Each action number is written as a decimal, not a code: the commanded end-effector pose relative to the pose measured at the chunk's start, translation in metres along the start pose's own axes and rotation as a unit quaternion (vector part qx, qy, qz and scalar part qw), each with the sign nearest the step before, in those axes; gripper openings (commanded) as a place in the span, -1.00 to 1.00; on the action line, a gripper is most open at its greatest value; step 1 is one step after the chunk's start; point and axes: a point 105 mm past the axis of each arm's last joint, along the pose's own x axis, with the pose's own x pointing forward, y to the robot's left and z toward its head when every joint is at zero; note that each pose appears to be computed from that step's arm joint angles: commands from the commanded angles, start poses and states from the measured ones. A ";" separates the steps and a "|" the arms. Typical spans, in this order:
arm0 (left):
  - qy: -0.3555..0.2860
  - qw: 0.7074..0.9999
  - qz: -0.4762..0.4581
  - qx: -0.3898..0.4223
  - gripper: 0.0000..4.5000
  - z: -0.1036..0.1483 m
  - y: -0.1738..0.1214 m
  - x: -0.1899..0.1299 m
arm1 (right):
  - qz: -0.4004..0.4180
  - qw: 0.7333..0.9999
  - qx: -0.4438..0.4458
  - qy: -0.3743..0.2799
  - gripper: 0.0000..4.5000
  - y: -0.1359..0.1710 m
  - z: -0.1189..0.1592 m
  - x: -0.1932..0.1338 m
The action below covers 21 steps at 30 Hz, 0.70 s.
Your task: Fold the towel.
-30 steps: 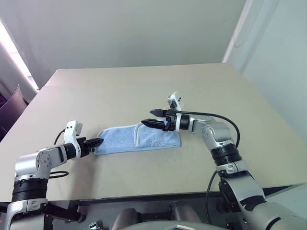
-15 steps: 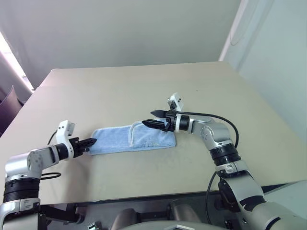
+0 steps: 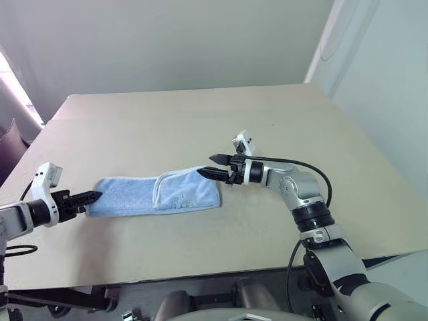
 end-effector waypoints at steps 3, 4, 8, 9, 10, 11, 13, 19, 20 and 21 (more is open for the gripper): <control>0.007 0.998 -0.053 0.030 -1.00 0.017 -0.032 0.006 | 0.004 1.000 0.003 -0.021 1.00 -0.001 0.014 -0.002; 0.011 0.998 -0.060 0.031 -1.00 0.016 -0.036 0.008 | 0.004 1.000 0.007 -0.022 1.00 -0.001 0.014 -0.003; 0.022 0.993 -0.111 0.020 -1.00 0.020 -0.060 0.025 | -0.001 1.000 0.006 -0.028 1.00 -0.003 0.014 -0.014; 0.028 0.991 -0.128 0.012 -1.00 0.021 -0.068 0.032 | -0.001 1.000 0.005 -0.029 1.00 -0.003 0.013 -0.018; 0.034 0.990 -0.138 0.010 -1.00 0.021 -0.074 0.038 | 0.000 1.000 0.006 -0.029 1.00 -0.003 0.012 -0.021; 0.040 0.989 -0.144 0.010 -1.00 0.021 -0.079 0.045 | -0.001 1.000 0.006 -0.028 1.00 -0.003 0.011 -0.025; 0.046 0.986 -0.163 0.006 -1.00 0.024 -0.091 0.058 | -0.011 1.000 0.006 -0.024 1.00 -0.004 0.007 -0.031; 0.064 0.978 -0.199 0.012 -1.00 0.034 -0.125 0.096 | -0.045 0.998 0.016 -0.030 1.00 -0.011 0.004 -0.045; 0.068 0.976 -0.205 0.011 -1.00 0.036 -0.131 0.103 | -0.050 0.998 0.017 -0.032 1.00 -0.012 0.004 -0.047; 0.073 0.975 -0.209 0.018 -1.00 0.036 -0.137 0.111 | -0.057 0.998 0.018 -0.034 1.00 -0.013 0.004 -0.049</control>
